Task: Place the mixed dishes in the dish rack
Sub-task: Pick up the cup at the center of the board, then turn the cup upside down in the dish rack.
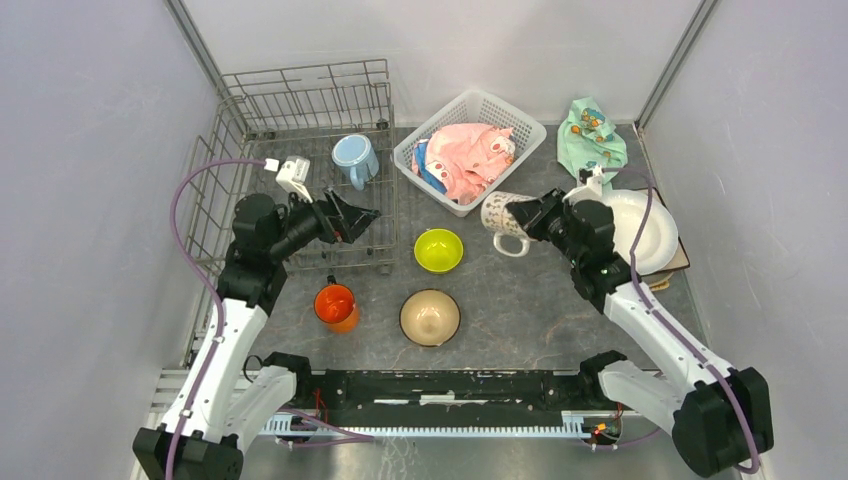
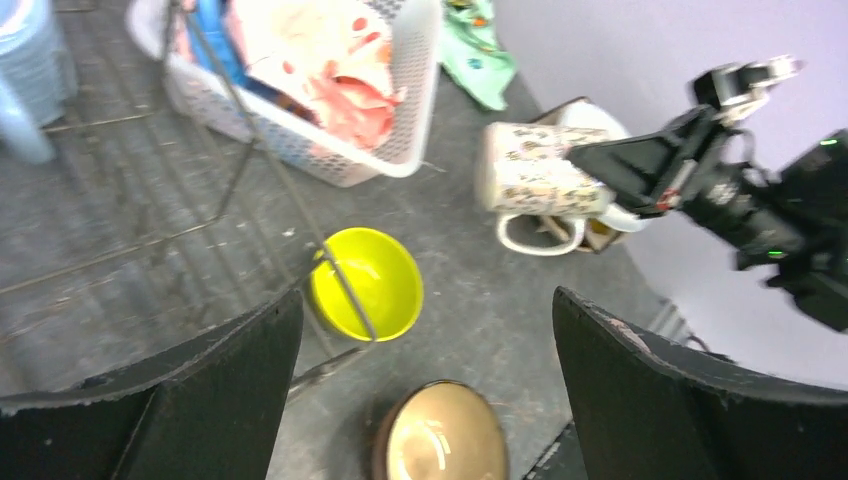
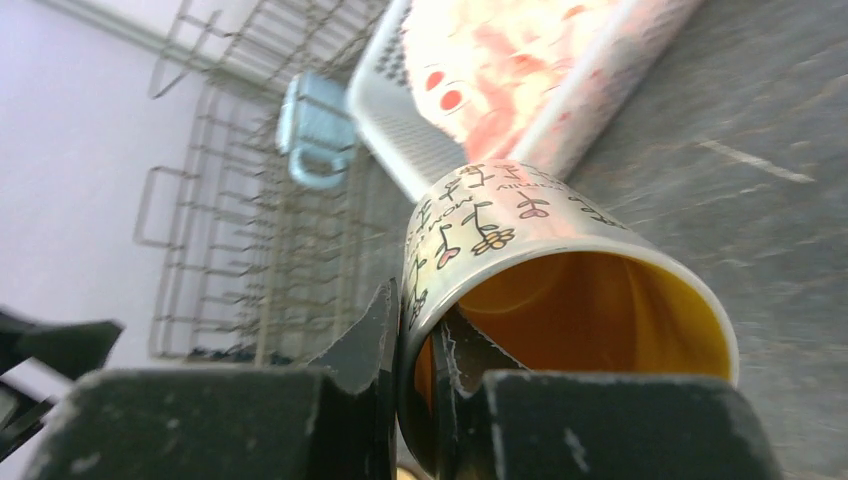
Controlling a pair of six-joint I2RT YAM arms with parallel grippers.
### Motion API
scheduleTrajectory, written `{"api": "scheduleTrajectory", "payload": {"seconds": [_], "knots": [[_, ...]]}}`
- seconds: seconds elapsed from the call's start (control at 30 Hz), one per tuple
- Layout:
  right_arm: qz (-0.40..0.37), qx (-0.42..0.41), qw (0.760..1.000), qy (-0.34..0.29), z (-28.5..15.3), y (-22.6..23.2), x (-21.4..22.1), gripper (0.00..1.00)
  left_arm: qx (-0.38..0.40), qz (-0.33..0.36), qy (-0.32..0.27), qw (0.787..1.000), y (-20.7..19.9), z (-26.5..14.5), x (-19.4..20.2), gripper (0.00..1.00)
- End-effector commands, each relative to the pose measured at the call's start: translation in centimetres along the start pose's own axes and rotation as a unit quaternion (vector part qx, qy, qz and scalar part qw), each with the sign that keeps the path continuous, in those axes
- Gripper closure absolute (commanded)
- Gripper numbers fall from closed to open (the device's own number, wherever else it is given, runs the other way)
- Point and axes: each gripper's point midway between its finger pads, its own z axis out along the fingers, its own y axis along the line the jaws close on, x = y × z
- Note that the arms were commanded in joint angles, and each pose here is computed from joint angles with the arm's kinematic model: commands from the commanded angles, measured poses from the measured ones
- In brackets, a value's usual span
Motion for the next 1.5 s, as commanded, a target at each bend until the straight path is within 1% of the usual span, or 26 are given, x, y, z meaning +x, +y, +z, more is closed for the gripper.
{"api": "scheduleTrajectory", "payload": {"seconds": [0.0,0.1,0.2,0.37,0.53,0.67,0.77,0.87,0.97,1.23,1.33,1.47], "knots": [[0.036,-0.257,0.963,-0.072,-4.0,10.3,-3.8,1.00,0.106,-0.042,-0.024,0.993,-4.5,-0.7,-1.2,0.00],[0.037,-0.330,0.941,-0.070,-5.9,13.4,-3.8,1.00,0.134,-0.048,-0.029,0.989,-5.3,-0.8,-1.1,0.00],[0.046,-0.387,0.917,-0.084,-8.0,16.2,-4.4,1.00,0.163,-0.068,-0.031,0.984,-6.1,-0.7,-0.6,0.00],[0.060,-0.456,0.881,-0.114,-11.2,20.2,-5.5,1.00,0.207,-0.085,-0.037,0.974,-8.2,-0.3,0.1,0.00],[0.078,-0.511,0.846,-0.131,-13.5,22.4,-6.0,1.00,0.242,-0.089,-0.027,0.966,-11.1,0.5,1.1,0.00],[0.116,-0.544,0.821,-0.130,-15.0,22.9,-6.2,1.00,0.276,-0.093,-0.023,0.956,-13.4,0.8,2.2,0.00],[0.122,-0.553,0.814,-0.129,-15.7,23.3,-6.3,1.00,0.277,-0.082,-0.027,0.957,-13.6,1.4,3.1,0.00],[0.122,-0.555,0.813,-0.127,-16.1,23.5,-6.2,1.00,0.278,-0.061,-0.034,0.958,-13.5,1.8,3.7,0.00],[0.122,-0.559,0.811,-0.124,-16.5,23.5,-6.1,1.00,0.301,-0.047,-0.045,0.951,-14.2,1.8,3.7,0.00],[0.128,-0.576,0.799,-0.112,-17.5,24.1,-5.7,1.00,0.346,-0.048,-0.051,0.936,-16.5,2.7,3.4,0.00],[0.136,-0.584,0.793,-0.107,-17.8,24.2,-5.5,1.00,0.368,-0.052,-0.052,0.927,-17.6,2.9,3.4,0.03],[0.146,-0.589,0.788,-0.103,-17.9,24.2,-5.2,1.00,0.390,-0.066,-0.061,0.917,-18.7,3.1,3.4,0.14]]}}
